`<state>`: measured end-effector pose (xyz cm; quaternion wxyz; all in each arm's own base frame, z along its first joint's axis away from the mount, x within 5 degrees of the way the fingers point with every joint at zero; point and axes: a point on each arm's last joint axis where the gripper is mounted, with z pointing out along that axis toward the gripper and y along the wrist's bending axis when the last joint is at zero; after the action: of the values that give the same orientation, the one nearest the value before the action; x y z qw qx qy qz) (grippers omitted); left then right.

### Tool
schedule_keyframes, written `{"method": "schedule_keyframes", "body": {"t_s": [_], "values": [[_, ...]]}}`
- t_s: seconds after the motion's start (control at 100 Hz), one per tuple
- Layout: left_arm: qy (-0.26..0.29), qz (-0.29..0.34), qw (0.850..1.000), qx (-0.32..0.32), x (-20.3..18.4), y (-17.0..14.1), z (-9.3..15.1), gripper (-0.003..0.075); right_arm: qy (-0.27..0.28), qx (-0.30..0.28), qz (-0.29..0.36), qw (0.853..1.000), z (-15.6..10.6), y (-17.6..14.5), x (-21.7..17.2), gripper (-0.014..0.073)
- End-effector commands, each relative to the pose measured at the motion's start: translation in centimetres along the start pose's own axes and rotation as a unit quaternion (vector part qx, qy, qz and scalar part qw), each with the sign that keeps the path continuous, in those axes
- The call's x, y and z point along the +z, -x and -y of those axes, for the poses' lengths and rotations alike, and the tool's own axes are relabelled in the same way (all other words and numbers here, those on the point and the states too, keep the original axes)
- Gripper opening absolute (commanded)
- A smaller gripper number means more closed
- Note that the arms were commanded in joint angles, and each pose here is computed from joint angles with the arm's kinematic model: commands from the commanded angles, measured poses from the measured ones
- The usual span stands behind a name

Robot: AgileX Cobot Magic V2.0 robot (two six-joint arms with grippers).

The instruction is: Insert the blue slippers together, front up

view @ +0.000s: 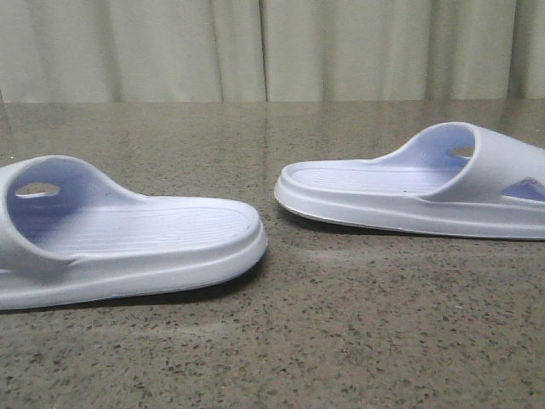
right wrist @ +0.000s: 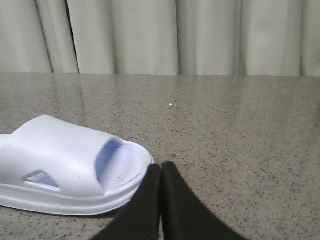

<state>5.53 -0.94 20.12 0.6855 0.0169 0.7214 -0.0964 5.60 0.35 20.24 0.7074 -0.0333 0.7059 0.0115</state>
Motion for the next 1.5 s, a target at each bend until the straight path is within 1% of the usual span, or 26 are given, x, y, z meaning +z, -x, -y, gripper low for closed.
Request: {"method": "schedule_keyframes", "body": {"t_s": [0.0,0.19,0.36,0.43,0.54,0.64,0.72,0.81,0.9,0.99,1.07,1.17,1.27,1.36,1.49], "values": [[-0.007,0.050,0.999,-0.008,-0.2,0.5,0.1,0.0016,0.001,0.000,0.041,0.999,0.0,0.2,-0.1,-0.0107],[-0.008,0.057,0.998,-0.008,-0.2,0.7,0.1,0.0016,0.001,0.000,0.041,0.999,0.0,0.2,-0.1,-0.0107],[-0.009,0.070,0.997,-0.010,-0.3,0.9,0.1,0.0016,0.001,0.004,0.068,0.998,0.0,0.6,-0.1,-0.0107],[-0.011,0.084,0.996,-0.030,-0.3,1.2,0.1,0.0015,0.001,0.009,0.076,0.997,0.0,0.8,-0.1,-0.0107],[-0.015,0.103,0.990,-0.094,-0.4,1.7,0.1,0.0015,0.001,0.016,0.081,0.997,0.0,1.3,-0.2,-0.0106],[-0.022,0.109,0.985,-0.133,-0.7,2.7,0.2,0.0015,0.001,0.016,0.089,0.996,0.0,2.6,-0.5,-0.0106],[-0.033,0.107,0.980,-0.165,-1.0,3.7,0.4,0.0015,0.001,0.016,0.077,0.997,0.1,3.7,-0.8,-0.0106],[-0.044,0.110,0.976,-0.182,-1.4,5.3,0.8,0.0015,0.002,0.020,0.068,0.997,0.1,5.2,-1.3,-0.0106],[-0.054,0.108,0.976,-0.180,-1.7,7.3,1.2,0.0015,0.005,0.031,0.071,0.997,0.1,7.0,-2.0,-0.0106],[-0.064,0.091,0.975,-0.191,-1.7,9.4,1.7,0.0015,0.009,0.038,0.076,0.996,0.1,8.8,-2.7,-0.0106],[-0.072,0.057,0.975,-0.202,-1.1,11.2,2.2,0.0015,0.013,0.047,0.067,0.997,0.1,10.4,-2.9,-0.0106],[-0.082,0.005,0.975,-0.208,0.0,13.2,2.9,0.0015,0.024,0.070,0.040,0.996,0.0,12.2,-2.4,-0.0106],[-0.092,-0.030,0.972,-0.215,1.0,15.1,3.5,0.0015,0.041,0.102,0.012,0.994,-0.3,14.2,-1.8,-0.0106],[-0.095,-0.052,0.970,-0.216,1.8,16.0,3.8,0.0016,0.052,0.114,-0.032,0.992,-0.5,15.1,-1.0,-0.0106],[-0.090,-0.072,0.969,-0.217,2.7,15.9,3.8,0.0016,0.059,0.118,-0.084,0.988,-0.7,15.7,0.1,-0.0106]]}}
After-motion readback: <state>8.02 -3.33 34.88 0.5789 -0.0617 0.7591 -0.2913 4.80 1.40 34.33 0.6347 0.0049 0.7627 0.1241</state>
